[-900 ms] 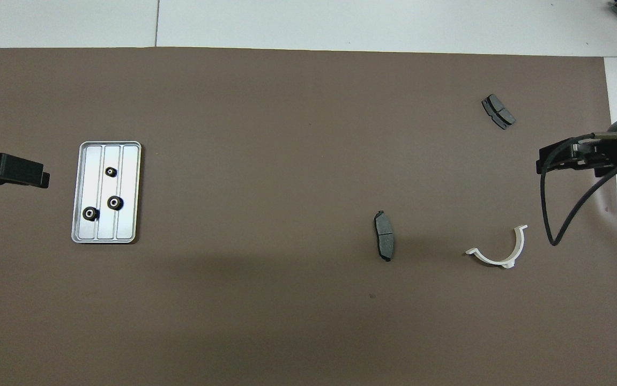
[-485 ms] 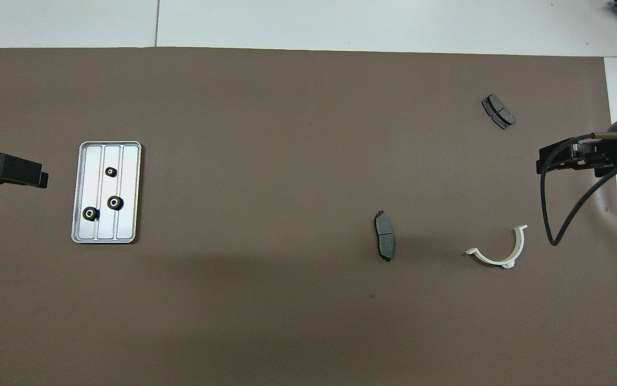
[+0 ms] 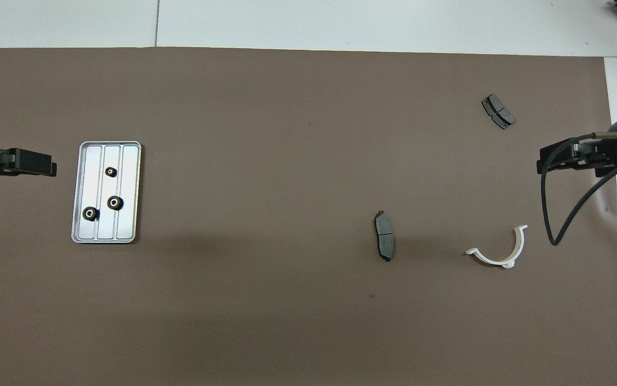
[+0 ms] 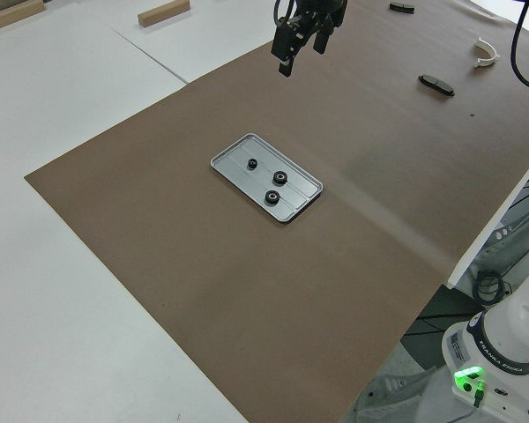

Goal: Place bearing gear from tray to pile
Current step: 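Reach the left gripper into the tray and grasp a black gear, then carry the gear with the left gripper and set it mid-table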

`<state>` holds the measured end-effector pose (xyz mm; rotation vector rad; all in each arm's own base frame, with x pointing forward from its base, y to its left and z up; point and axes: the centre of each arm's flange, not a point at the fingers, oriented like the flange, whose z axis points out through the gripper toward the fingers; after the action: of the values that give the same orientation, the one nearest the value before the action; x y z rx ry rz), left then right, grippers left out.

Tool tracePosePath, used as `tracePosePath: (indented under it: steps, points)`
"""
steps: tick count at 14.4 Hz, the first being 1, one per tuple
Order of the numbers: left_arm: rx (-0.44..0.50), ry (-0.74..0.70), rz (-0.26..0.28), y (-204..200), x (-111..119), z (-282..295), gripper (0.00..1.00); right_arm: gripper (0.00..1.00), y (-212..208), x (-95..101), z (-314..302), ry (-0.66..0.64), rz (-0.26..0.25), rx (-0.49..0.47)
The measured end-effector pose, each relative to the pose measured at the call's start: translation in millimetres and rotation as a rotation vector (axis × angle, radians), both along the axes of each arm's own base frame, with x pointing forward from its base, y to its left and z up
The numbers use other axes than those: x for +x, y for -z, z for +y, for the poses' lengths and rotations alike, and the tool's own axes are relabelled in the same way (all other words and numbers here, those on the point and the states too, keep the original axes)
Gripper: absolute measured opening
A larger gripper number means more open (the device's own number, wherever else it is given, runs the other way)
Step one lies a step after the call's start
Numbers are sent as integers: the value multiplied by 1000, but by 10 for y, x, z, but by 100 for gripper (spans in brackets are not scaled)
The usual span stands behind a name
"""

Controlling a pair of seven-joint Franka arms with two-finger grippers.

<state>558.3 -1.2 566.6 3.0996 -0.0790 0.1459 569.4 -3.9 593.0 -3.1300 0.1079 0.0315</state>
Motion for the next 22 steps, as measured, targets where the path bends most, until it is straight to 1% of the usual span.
tracePosePath:
  steps: [3, 5, 7, 9, 11, 12, 13, 14, 15, 17, 21, 22]
  points:
    - [-5, -28, -13, 658, 218, 94, 100, 100, 0, 0, 0, 0, 0, 0]
    - [-9, -53, -29, 1127, 304, 106, 100, 100, 0, 0, -1, 0, 0, 0]
    - [-9, -65, -47, 1551, 252, 113, 100, 100, 0, 0, -1, 0, 0, 0]
    - [-8, -79, -31, 1835, 137, 111, 100, 100, 0, 0, -1, 0, 0, 0]
    - [-14, -130, -13, 2019, 77, 81, 100, 100, 0, 0, -2, 0, 0, 0]
    - [-17, -152, -10, 2116, 61, 44, 93, 100, 0, 0, -3, 0, 0, 0]
    - [-20, -163, -9, 2222, 36, -4, 93, 100, 0, 0, -4, 1, 0, 0]
    - [-21, -169, -14, 2323, 6, -42, 86, 100, 0, 0, -4, 1, 0, 0]
    - [-22, -169, -18, 2420, -29, -63, 76, 100, 0, 0, -4, 1, 0, 0]
    - [-21, -171, -16, 2529, -82, -60, 74, 100, 0, 0, -4, 1, 0, 0]
    - [-20, -174, -12, 2556, -101, -39, 74, 100, 0, 0, -4, 1, 0, 0]
    - [-19, -175, -7, 2577, -117, -38, 73, 100, 0, 0, -4, 1, 0, 0]
